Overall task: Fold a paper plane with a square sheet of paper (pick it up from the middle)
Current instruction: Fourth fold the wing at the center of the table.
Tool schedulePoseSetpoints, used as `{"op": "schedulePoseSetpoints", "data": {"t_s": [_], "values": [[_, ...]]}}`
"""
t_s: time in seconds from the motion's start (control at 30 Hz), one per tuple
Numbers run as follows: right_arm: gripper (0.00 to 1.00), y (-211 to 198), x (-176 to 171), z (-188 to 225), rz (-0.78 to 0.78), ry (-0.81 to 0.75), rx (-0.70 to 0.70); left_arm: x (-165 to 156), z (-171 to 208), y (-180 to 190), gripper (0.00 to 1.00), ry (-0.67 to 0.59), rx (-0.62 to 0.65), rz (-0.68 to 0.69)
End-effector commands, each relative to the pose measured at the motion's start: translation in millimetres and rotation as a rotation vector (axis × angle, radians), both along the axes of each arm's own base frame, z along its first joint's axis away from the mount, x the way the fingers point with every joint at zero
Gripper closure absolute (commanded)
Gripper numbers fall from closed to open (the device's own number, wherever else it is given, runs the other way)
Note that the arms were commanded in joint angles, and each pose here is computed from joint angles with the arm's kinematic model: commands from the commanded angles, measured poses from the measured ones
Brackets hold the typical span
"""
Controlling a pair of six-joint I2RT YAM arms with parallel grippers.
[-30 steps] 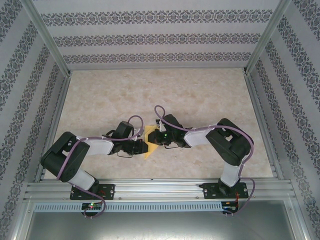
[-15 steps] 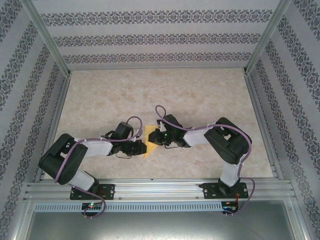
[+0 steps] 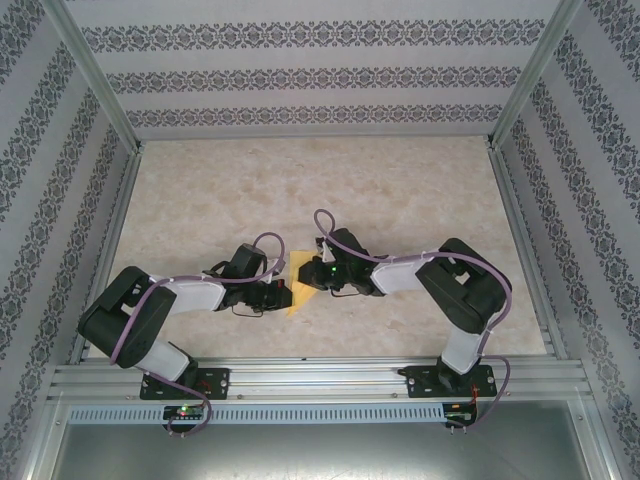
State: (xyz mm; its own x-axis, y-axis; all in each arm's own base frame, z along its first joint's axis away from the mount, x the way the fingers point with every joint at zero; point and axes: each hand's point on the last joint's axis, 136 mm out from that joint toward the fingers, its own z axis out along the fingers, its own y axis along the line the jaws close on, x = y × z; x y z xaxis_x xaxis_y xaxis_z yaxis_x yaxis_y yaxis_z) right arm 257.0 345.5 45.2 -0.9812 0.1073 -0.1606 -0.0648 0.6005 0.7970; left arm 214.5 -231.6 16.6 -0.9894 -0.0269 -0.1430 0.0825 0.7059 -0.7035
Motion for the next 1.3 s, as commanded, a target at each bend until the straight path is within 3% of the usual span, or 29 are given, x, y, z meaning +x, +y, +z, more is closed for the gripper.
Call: {"op": "schedulePoseSetpoints", "data": {"t_s": [0.0,0.6,1.0,1.27], "values": [[0.87,-11,7,14,-0.031,-0.057,-0.002,-15,-21,11,1.00,0.095,0.057,0.024],[0.87,18,14,-1,0.041,-0.012,0.048,-13,-19,15,1.00,0.121,0.000,0.077],[0.86,0,17,4,0.001,-0.028,0.042,-11,-19,18,1.00,0.122,-0.029,0.133],[0.86,14,13,3,0.053,-0.009,0.067,-10,-18,19,1.00,0.128,-0.052,0.153]]}}
